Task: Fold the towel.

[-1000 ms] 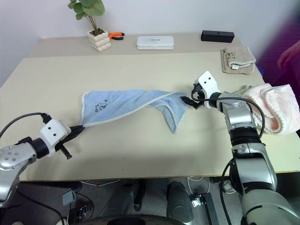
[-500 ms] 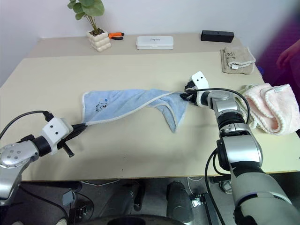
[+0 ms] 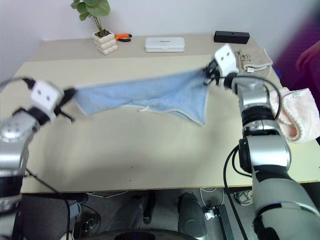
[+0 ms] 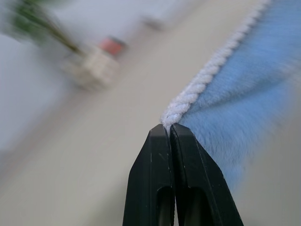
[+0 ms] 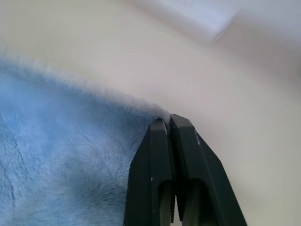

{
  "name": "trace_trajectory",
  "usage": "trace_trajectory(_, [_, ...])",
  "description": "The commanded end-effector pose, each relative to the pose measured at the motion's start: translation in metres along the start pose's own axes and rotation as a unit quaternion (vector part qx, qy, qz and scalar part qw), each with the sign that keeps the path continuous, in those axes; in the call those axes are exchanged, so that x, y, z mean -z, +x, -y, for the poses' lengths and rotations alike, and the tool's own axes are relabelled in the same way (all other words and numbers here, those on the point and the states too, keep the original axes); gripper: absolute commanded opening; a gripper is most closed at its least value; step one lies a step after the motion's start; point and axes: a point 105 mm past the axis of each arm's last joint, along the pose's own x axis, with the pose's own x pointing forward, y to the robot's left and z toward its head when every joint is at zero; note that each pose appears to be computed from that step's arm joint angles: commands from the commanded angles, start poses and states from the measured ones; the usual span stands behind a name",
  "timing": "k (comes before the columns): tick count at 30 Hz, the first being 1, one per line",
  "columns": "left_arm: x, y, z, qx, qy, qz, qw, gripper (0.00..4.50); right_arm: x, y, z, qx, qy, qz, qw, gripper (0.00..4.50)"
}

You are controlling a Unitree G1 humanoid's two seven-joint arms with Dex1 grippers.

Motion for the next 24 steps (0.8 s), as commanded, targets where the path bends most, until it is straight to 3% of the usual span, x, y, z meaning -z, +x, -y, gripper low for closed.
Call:
trace_trajectory(1, [-0.041,0.004,-0.070,-0.138,0.017,0.069,0.988,0.00,-0.085,-0.017,0.035,0.053,-0.061,0.121,0.989,0.03])
trace_trajectory(5, [-0.055,-0.009,-0.107,-0.194,0.020,0.097,0.976,0.00,-0.121,-0.034,0.032,0.024,-0.086,0.186,0.979,0.03])
trace_trajectory(9, [-0.048,-0.032,-0.098,-0.144,0.004,0.098,0.985,0.00,-0.120,-0.054,0.004,-0.064,-0.104,0.203,0.972,0.03])
trace_trajectory(14, [-0.013,-0.078,-0.041,0.012,-0.052,0.020,0.998,0.00,-0.063,-0.086,-0.056,-0.234,-0.063,0.118,0.963,0.03])
trace_trajectory(17, [0.000,-0.103,-0.013,0.084,-0.065,-0.032,0.994,0.00,-0.044,-0.102,-0.069,-0.271,-0.027,0.078,0.959,0.03])
trace_trajectory(20, [0.016,-0.129,0.005,0.129,-0.094,-0.095,0.983,0.00,-0.029,-0.123,-0.083,-0.321,0.001,0.041,0.946,0.03])
trace_trajectory(24, [0.026,-0.172,0.036,0.223,-0.156,-0.173,0.947,0.00,-0.009,-0.152,-0.094,-0.377,0.028,-0.014,0.926,0.03])
